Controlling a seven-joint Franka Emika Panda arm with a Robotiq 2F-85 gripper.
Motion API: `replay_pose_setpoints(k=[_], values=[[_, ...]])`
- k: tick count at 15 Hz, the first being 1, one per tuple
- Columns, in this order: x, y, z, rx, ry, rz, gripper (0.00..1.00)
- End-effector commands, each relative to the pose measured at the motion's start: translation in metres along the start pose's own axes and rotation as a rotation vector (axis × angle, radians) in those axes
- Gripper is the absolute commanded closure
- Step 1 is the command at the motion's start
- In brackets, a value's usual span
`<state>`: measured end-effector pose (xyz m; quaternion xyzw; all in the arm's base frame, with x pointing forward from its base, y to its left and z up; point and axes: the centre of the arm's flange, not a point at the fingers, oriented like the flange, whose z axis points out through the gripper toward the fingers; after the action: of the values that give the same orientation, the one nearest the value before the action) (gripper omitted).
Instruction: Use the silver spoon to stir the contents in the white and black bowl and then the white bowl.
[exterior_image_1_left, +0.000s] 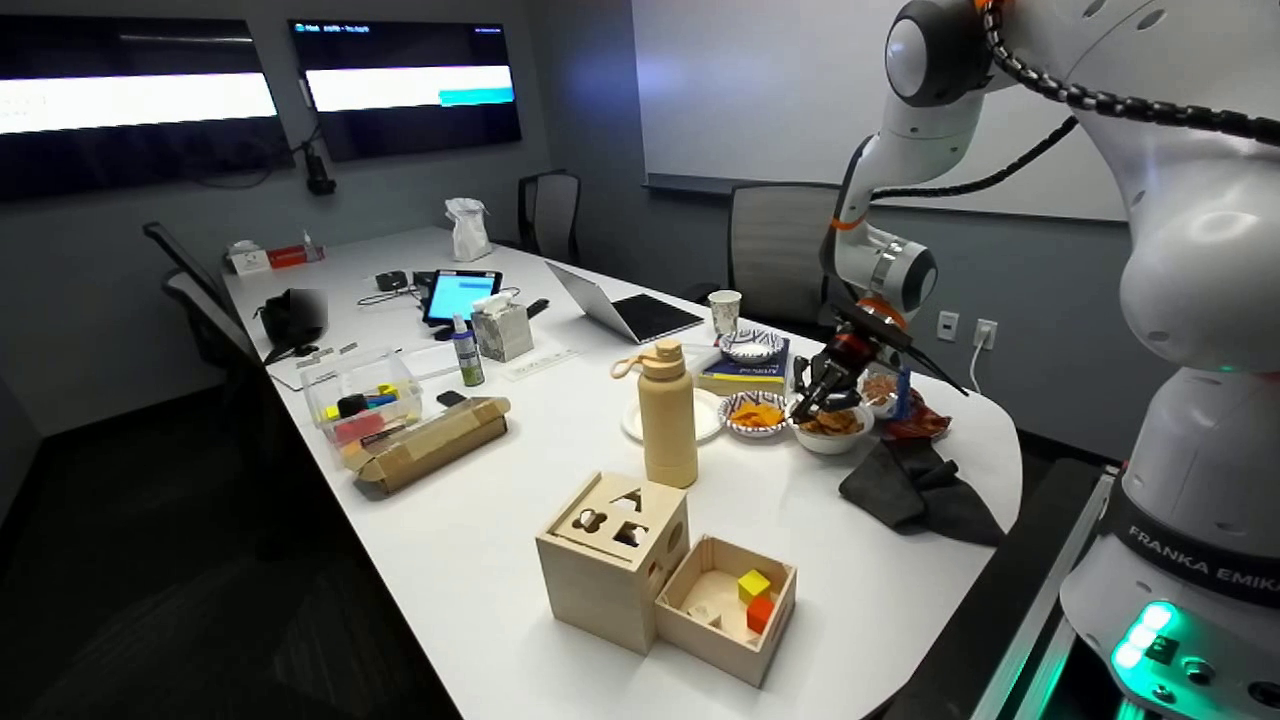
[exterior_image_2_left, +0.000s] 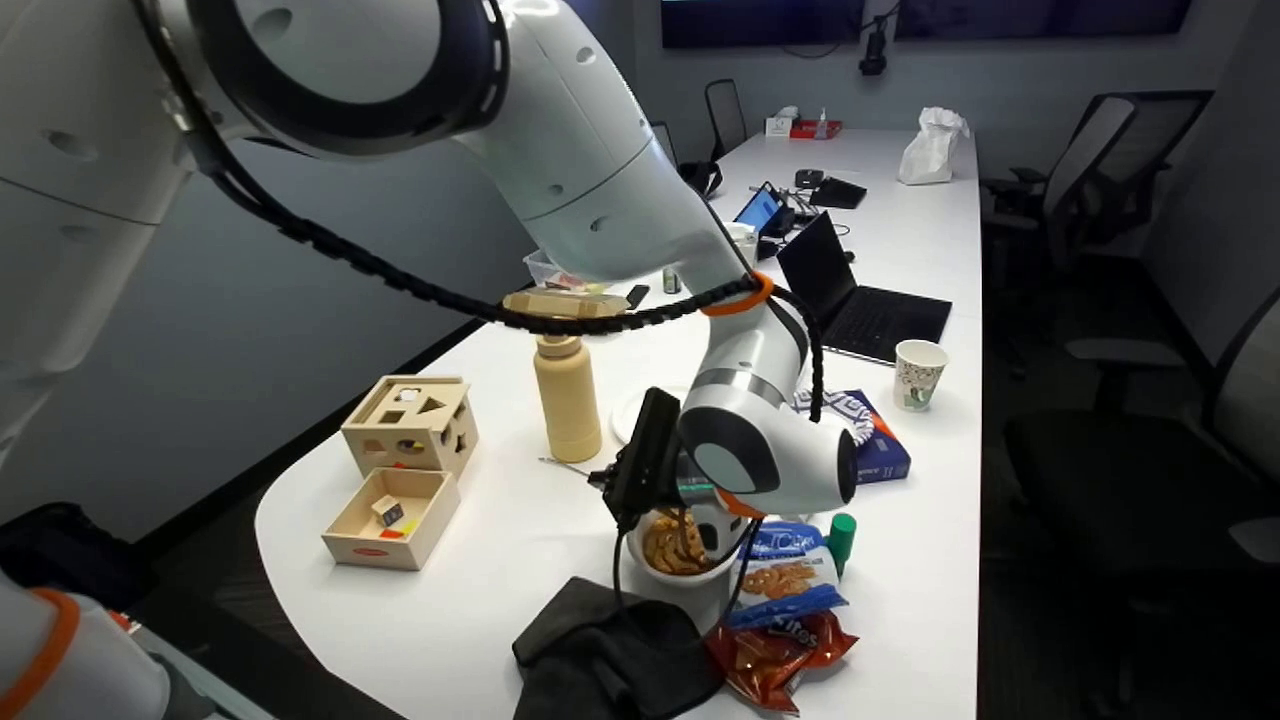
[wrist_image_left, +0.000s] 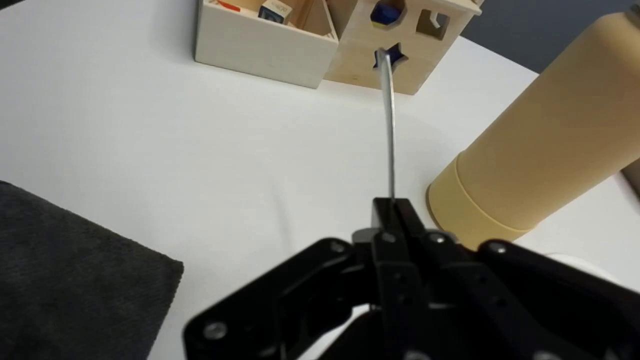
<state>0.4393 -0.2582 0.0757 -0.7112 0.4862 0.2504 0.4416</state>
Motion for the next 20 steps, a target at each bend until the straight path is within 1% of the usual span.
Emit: replay_pose_setpoints(k=[1, 3, 6, 11, 13, 15, 17, 20], values=[[-0.034, -0.019, 0.005, -0.064, 0.016, -0.094, 0.99], [-0.054, -0.028, 0.009, -0.123, 0.031, -0.118, 0.99], [-0.085, -0.038, 0.021, -0.245, 0.089, -0.124, 0.99], [-0.122, -0.059, 0.071, -0.488, 0.199, -0.128, 0.99], [-0.125, -0.068, 0.094, -0.581, 0.255, -0.131, 0.99], [-0.118, -0.076, 0.109, -0.649, 0.305, -0.135, 0.99], [-0.109, -0.081, 0.119, -0.688, 0.343, -0.139, 0.99], [-0.099, -0.081, 0.124, -0.708, 0.378, -0.139, 0.99]])
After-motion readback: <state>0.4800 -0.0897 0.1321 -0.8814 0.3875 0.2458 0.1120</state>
